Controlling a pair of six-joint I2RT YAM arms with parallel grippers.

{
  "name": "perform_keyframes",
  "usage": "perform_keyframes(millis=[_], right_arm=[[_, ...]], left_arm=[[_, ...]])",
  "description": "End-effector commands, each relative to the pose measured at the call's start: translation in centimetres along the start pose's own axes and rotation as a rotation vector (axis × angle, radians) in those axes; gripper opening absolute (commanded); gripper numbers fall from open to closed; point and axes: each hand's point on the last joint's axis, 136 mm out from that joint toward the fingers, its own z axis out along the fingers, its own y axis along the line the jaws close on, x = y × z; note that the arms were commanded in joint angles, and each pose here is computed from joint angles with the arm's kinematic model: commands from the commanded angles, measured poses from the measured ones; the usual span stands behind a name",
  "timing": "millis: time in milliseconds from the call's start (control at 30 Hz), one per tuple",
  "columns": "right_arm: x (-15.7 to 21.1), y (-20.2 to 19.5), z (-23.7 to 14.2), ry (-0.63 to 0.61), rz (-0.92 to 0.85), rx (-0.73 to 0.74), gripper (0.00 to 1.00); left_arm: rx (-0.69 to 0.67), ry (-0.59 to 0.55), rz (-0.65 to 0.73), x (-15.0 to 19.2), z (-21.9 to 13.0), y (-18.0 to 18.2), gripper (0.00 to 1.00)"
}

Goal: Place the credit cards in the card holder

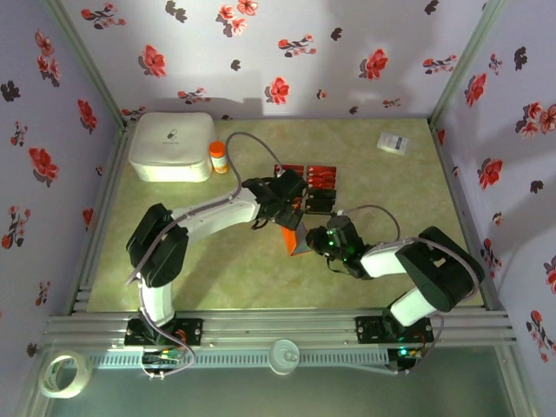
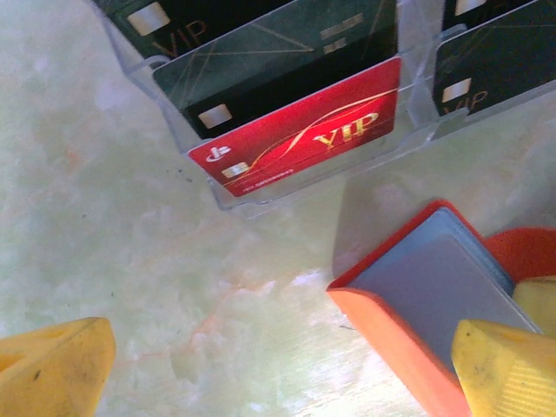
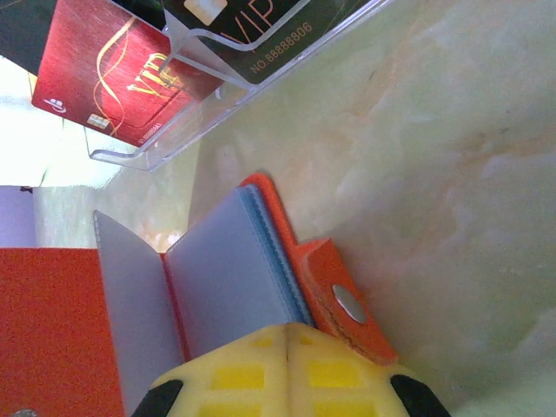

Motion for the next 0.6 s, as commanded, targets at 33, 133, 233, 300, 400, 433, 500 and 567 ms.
perform_keyframes(millis=[33,133,233,300,400,433,500,567], right_arm=[[0.8,-1.7,0.0,0.010,0.020,0.045,0.00],[0.8,-1.8,0.0,0.010,0.024,0.049,0.00],[0.9,-2.0,0.0,0.010,0.025,0.053,0.00],[0.9,-2.2,0.0,0.011,0.027,0.058,0.00],[0.9,-2.3,-0.1,0.007,0.031,0.057,0.00],[0.9,-2.3,-0.1,0.006,0.031,0.058,0.00],[0.9,-2.3,-0.1,0.005,0.033,0.057,0.00],[1.0,-2.4,-0.1,0.006,0.032,0.057,0.00]], left_arm=[[0.019,0.011,-0.065,0.7,0.1,0.9,1.00],[0.032,0.011,-0.080,0.7,0.2,0.9,1.00],[0.056,-0.007,-0.093,-0.2,-0.3,0.5,1.00],[0.073,-0.019,-0.099,-0.9,-0.5,0.1,1.00],[0.091,-0.020,-0.100,-1.5,-0.6,-0.3,1.00],[0.097,-0.018,-0.101,-1.5,-0.6,-0.5,1.00],[0.104,-0.015,-0.100,-1.6,-0.5,-0.7,1.00],[0.108,-0.010,-0.103,-1.5,-0.4,-0.9,1.00]])
